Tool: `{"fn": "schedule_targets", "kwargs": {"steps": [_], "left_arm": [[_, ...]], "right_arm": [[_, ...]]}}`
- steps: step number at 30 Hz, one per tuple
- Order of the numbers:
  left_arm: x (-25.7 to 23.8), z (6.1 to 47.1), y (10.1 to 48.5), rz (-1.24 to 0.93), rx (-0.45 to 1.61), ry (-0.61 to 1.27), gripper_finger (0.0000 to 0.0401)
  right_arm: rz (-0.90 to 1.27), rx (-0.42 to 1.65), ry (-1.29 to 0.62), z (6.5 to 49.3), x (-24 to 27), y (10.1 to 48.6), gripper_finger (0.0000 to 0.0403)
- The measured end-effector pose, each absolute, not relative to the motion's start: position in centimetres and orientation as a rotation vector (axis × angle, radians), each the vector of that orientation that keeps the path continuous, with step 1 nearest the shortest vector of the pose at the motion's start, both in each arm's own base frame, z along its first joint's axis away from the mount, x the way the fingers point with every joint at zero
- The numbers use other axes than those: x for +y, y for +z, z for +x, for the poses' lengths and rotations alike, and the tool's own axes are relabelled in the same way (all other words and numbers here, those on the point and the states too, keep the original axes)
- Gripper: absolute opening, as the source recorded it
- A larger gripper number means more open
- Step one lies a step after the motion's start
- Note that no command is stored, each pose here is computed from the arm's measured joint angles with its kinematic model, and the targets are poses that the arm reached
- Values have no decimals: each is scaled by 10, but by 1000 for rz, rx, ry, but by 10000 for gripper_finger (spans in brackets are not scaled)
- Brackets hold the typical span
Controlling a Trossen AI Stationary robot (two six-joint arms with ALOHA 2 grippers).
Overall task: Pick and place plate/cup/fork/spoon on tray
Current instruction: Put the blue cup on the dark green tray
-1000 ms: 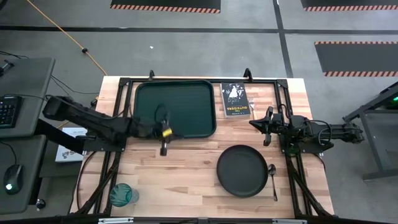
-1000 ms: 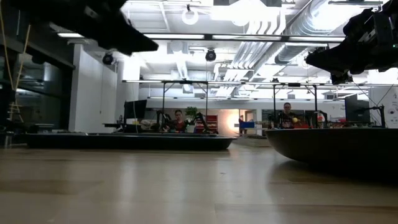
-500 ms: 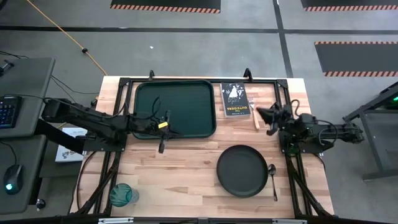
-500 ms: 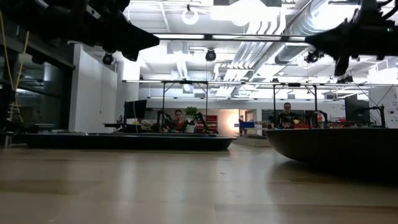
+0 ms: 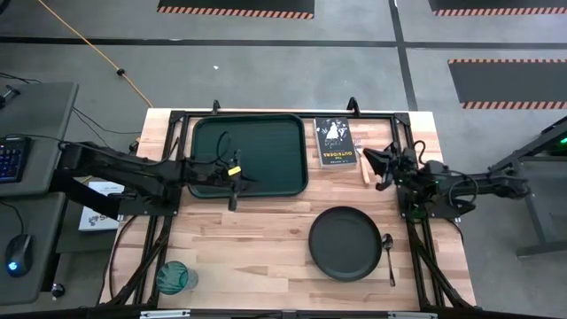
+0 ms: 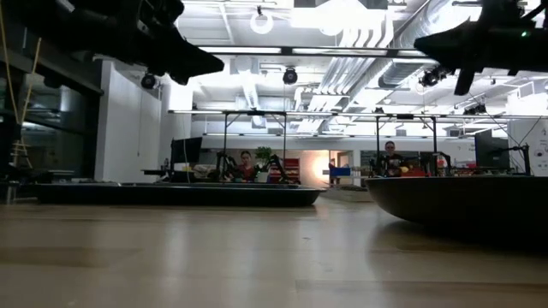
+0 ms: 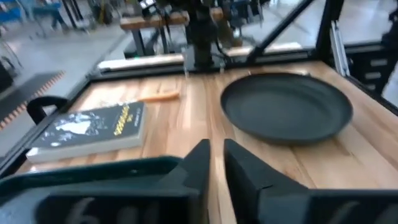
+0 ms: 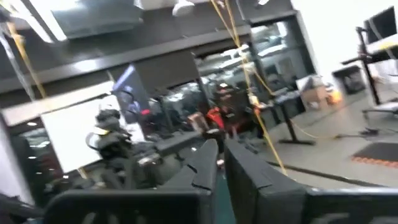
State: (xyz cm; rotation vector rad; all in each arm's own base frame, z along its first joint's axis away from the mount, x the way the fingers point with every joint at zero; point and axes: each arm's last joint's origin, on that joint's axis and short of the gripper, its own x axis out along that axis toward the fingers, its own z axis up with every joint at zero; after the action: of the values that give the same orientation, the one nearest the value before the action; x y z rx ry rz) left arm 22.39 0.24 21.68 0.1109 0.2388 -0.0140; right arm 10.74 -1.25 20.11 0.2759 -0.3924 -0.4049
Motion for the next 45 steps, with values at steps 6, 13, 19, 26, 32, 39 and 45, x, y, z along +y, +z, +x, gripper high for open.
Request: {"fn": "schedule_targets", "kwargs": {"steps": [6,13,19,26,32,39,45], "left_arm": [[-6,232,257,120,452,-20,142],[-21,227,311,73,562,-56,223],[-57,209,340,-60,880,-55,230],[-119,187,329,-97,1083,-142,222],[-148,176,322,-48,1099,-178,216],[-163,162,321,-32,1154,-318,208],[-173,152,321,-63,1175,-338,191]], "right_arm": [[258,-332,-386,120,-12,204,143],[188,-259,-291,140,-9,221,258],[141,-182,-272,155,-8,223,275],[138,-158,-269,162,-8,224,275],[149,-160,-266,162,-8,224,275],[150,-154,-266,162,-8,223,275],[145,-126,-268,162,-8,220,275]]}}
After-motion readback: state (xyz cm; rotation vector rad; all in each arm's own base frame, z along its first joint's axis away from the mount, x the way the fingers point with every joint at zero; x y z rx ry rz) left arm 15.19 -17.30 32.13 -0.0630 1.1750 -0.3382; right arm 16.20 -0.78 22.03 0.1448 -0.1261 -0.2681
